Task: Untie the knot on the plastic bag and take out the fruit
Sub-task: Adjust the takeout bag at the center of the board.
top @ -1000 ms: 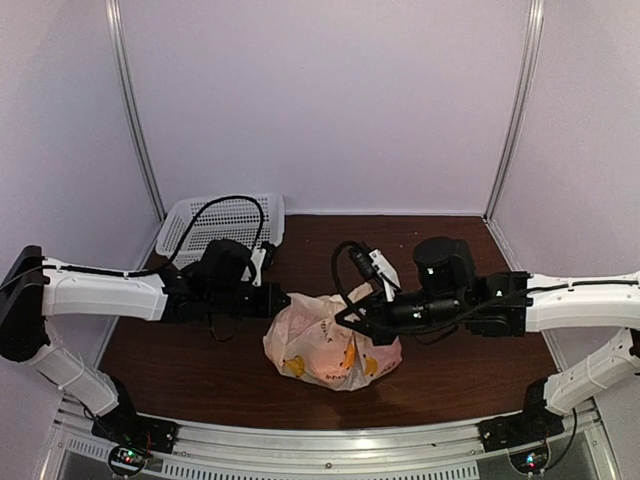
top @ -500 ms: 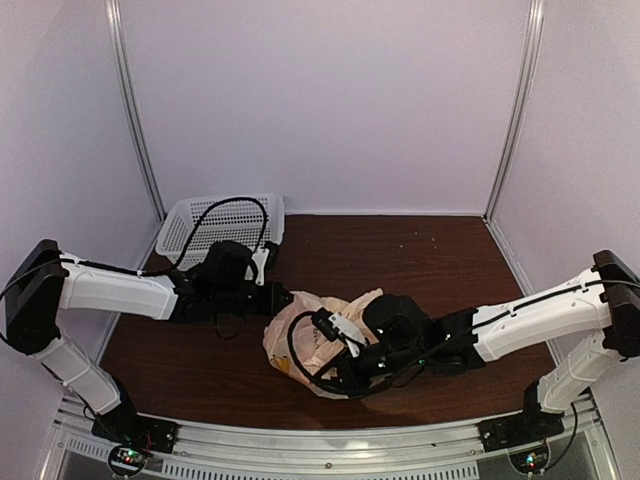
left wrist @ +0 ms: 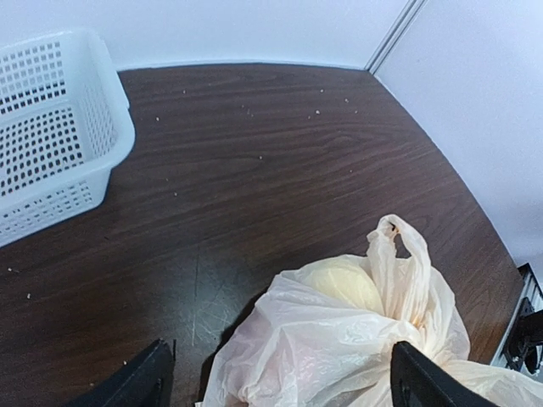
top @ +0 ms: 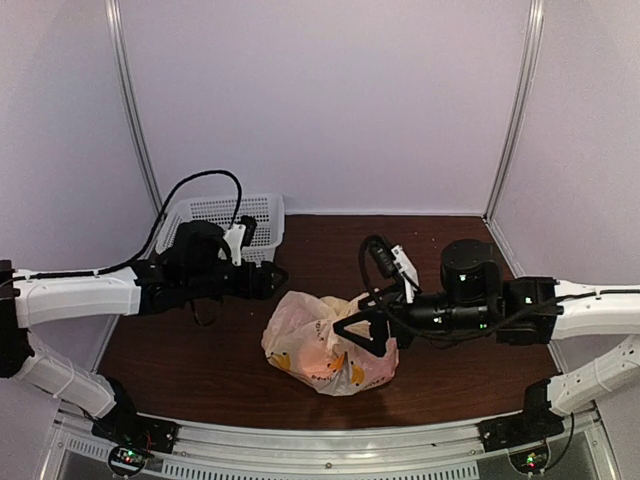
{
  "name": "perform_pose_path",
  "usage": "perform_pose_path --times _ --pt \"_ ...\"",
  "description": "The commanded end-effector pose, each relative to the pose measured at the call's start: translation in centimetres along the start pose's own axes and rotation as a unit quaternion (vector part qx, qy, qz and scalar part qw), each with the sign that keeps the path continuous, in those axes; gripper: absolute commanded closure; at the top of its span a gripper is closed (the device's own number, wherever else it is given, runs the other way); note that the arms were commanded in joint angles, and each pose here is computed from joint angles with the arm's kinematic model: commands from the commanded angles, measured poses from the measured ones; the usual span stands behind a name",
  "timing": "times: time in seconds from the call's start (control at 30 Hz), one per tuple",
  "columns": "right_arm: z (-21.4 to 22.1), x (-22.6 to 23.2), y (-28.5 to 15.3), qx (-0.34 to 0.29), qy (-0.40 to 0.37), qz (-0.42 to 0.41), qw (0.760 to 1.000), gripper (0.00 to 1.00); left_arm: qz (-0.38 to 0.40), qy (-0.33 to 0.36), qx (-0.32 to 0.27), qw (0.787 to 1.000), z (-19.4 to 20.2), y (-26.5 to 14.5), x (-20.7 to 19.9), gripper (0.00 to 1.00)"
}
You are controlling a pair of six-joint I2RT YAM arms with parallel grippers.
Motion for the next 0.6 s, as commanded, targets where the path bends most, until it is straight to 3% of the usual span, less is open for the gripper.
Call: perform_pose_path --times 0.0,0.1,0.23,0.47,0.57 --pt "-0.3 -3.0 -1.9 -0.002 -0.004 0.117 0.993 0.01 0.015 0.028 -0.002 1.0 -1.0 -2.3 -1.0 0.09" --pt "0.1 -5.3 -2.1 0.007 0.011 0.17 0.985 0.02 0.065 0.033 0.029 0.997 0.0 -2.3 -2.6 0.09" --pt "1.4 -7.3 -1.8 0.009 0.033 0.175 0.984 0.05 0.101 0.041 0.07 0.992 1.7 -1.0 -4.9 0.11" --pt "4.3 -8.7 0.0 0.062 0.047 0.167 0.983 0.22 0.148 0.036 0.112 0.982 3.5 1.7 -6.7 0.25" --pt "5.0 -8.7 0.6 0.075 0.052 0.156 0.984 0.31 0.167 0.035 0.117 0.979 3.9 2.6 -7.1 0.27"
Point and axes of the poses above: each gripper's point midway between its finger pads, its own y axis out along the fingers, its own x axis along the line the jaws close on, z = x × y, the point moved 10 cm from there along -y, back along the fingers, and after that the axes turned 5 degrees about -y, right-handed, at the moved point
